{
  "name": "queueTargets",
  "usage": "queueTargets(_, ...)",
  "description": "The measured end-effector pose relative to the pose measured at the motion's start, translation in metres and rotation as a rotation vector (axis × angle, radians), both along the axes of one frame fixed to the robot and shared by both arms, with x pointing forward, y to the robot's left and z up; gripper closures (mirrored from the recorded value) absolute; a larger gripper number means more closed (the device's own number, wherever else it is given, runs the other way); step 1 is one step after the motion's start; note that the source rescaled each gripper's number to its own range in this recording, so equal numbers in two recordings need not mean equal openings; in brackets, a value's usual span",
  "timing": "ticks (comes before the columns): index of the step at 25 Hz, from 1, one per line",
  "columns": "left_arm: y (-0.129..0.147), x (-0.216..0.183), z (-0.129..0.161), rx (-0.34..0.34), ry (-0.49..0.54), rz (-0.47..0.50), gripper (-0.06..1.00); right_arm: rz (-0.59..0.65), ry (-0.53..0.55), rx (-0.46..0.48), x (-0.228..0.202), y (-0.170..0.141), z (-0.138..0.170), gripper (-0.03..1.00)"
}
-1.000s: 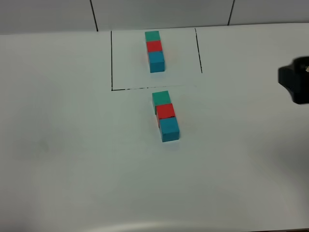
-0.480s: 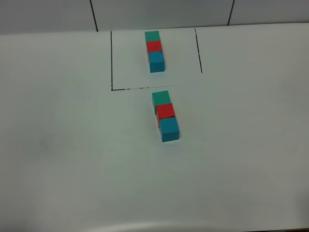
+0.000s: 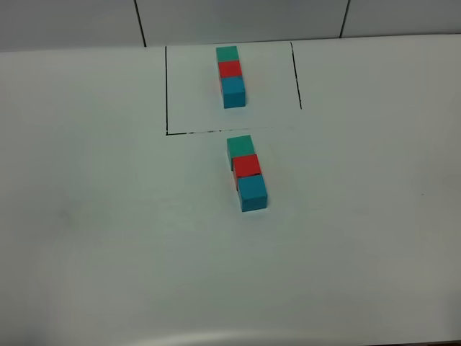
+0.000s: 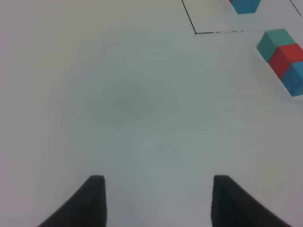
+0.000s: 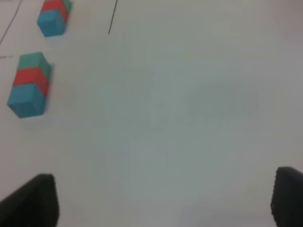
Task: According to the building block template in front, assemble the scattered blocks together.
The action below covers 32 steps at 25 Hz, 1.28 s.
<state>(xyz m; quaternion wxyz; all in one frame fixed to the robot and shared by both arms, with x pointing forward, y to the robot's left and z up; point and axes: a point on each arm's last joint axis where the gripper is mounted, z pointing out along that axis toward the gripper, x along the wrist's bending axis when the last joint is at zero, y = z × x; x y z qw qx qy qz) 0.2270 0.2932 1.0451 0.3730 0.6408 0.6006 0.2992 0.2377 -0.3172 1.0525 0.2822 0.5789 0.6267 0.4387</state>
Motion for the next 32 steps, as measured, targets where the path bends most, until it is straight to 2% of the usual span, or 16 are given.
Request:
queueTargets(5, 0.0000, 0.0000, 0.0000, 0.000, 0.000, 0.000, 0.84, 0.012, 0.000, -0.006, -0.0003, 0.0006, -0.0002, 0.18)
queueTargets(10, 0.0000, 0.0000, 0.0000, -0.001, 0.000, 0.001, 0.84, 0.012, 0.000, -0.007, -0.0003, 0.0006, -0.0002, 0.25)
queueTargets(20, 0.0000, 0.0000, 0.0000, -0.001, 0.000, 0.001, 0.84, 0.001, -0.001, -0.008, -0.0004, 0.0007, -0.0002, 0.26)
queueTargets(32, 0.0000, 0.0000, 0.0000, -0.001, 0.000, 0.001, 0.84, -0.321, 0.001, -0.014, -0.0059, 0.0038, -0.0002, 0.26)
